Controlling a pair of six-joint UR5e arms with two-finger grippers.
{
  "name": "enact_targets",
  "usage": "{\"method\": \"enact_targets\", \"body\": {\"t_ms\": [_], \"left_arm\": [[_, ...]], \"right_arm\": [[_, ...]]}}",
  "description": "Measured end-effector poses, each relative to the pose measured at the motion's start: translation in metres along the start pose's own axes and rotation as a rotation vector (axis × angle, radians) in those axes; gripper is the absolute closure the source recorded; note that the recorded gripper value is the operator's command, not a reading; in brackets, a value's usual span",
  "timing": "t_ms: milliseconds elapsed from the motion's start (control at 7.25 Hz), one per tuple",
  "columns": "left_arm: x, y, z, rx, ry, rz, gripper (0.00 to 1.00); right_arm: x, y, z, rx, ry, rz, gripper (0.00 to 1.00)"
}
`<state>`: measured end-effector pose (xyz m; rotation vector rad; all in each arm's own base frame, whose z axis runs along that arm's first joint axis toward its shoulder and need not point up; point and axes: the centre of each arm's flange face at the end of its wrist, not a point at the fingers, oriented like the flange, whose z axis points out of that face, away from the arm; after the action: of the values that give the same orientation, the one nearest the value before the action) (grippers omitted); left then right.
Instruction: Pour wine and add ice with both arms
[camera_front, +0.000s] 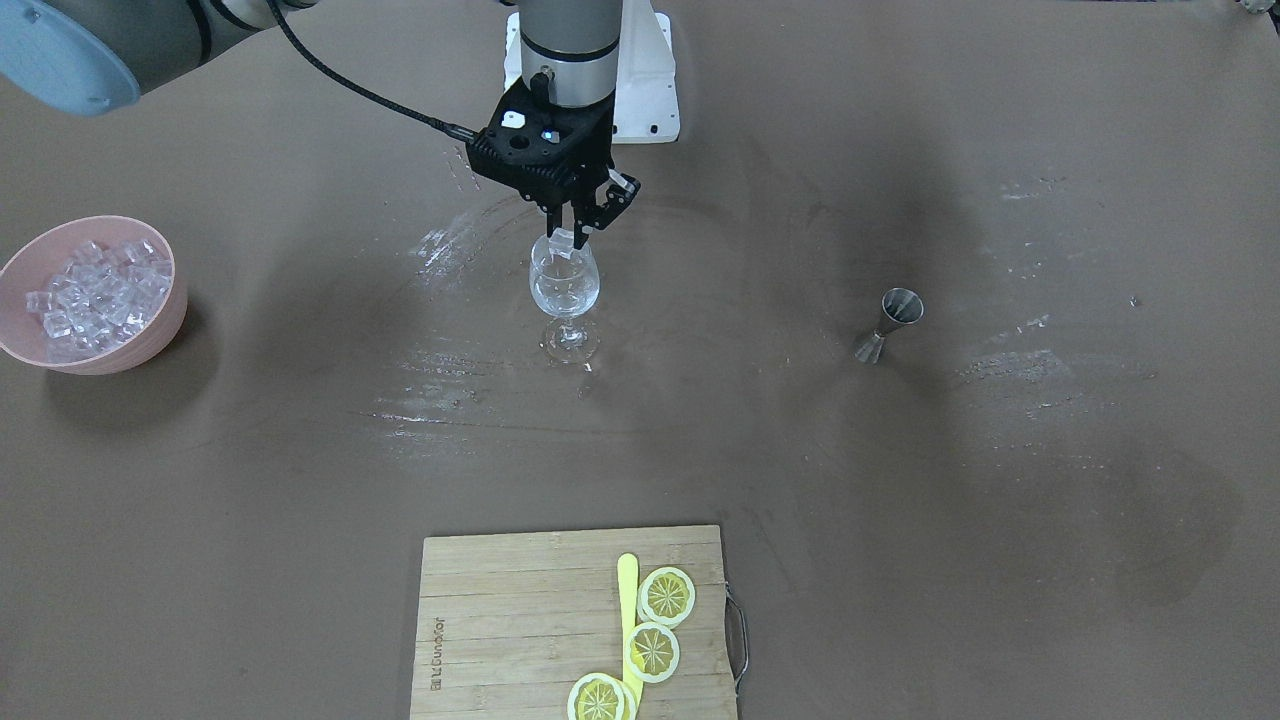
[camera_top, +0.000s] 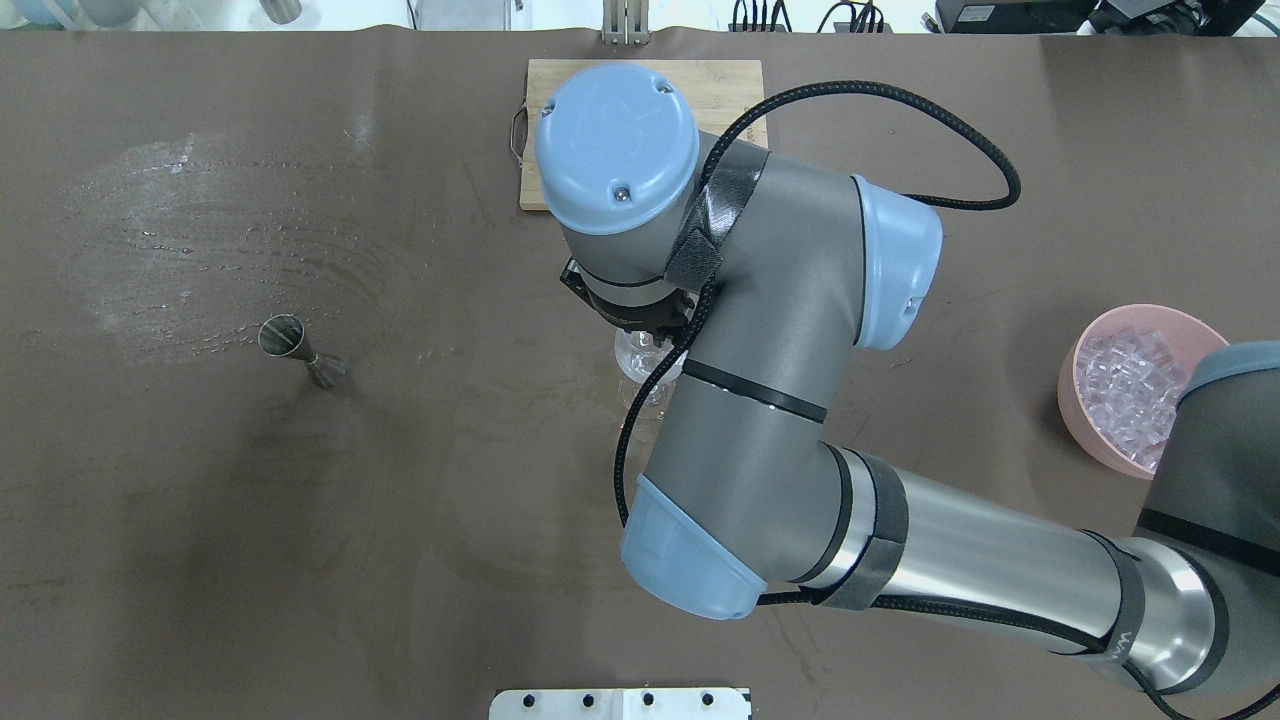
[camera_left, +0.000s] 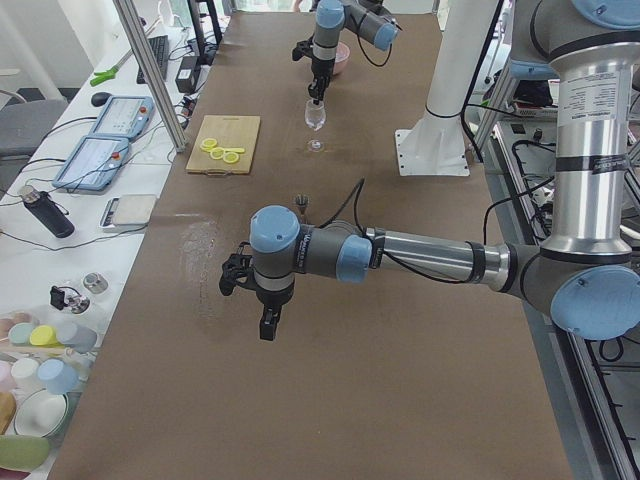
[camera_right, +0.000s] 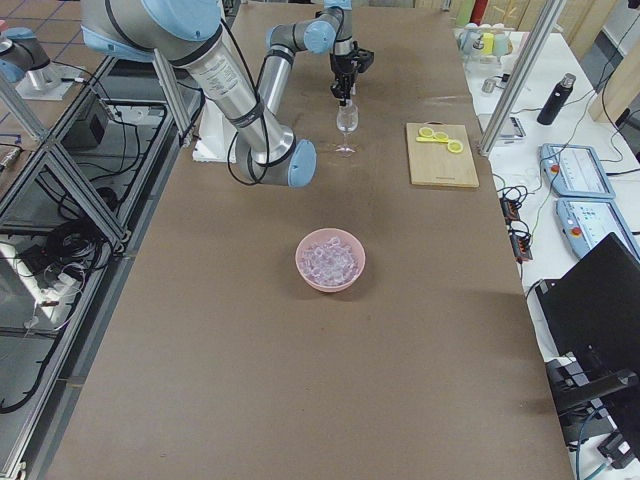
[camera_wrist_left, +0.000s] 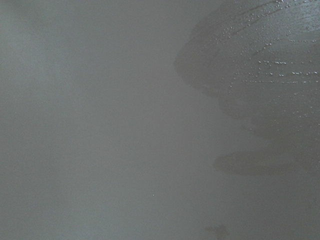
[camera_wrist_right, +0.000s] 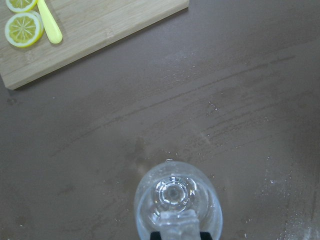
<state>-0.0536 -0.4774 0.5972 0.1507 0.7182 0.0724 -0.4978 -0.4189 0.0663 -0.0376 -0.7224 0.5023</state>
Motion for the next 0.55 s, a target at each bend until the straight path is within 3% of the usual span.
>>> {"method": "enact_targets", "body": {"t_ms": [276, 414, 551], "left_arm": [[0.0001, 0.0, 0.0001, 0.0, 0.0, 0.0, 0.01], [0.0002, -0.0001, 0.0002, 0.0, 0.0, 0.001, 0.01], [0.0003, -0.0001, 0.0002, 0.0, 0.0, 0.001, 0.01]], "right_arm": [[0.0019, 0.0003, -0.0057, 0.0, -0.006, -0.008, 1.0], [0.003, 0.0007, -0.0088, 0.0, -0.012, -0.01, 0.93], [0.0043, 0.0006, -0.011, 0.0, -0.018, -0.015, 0.39]]}}
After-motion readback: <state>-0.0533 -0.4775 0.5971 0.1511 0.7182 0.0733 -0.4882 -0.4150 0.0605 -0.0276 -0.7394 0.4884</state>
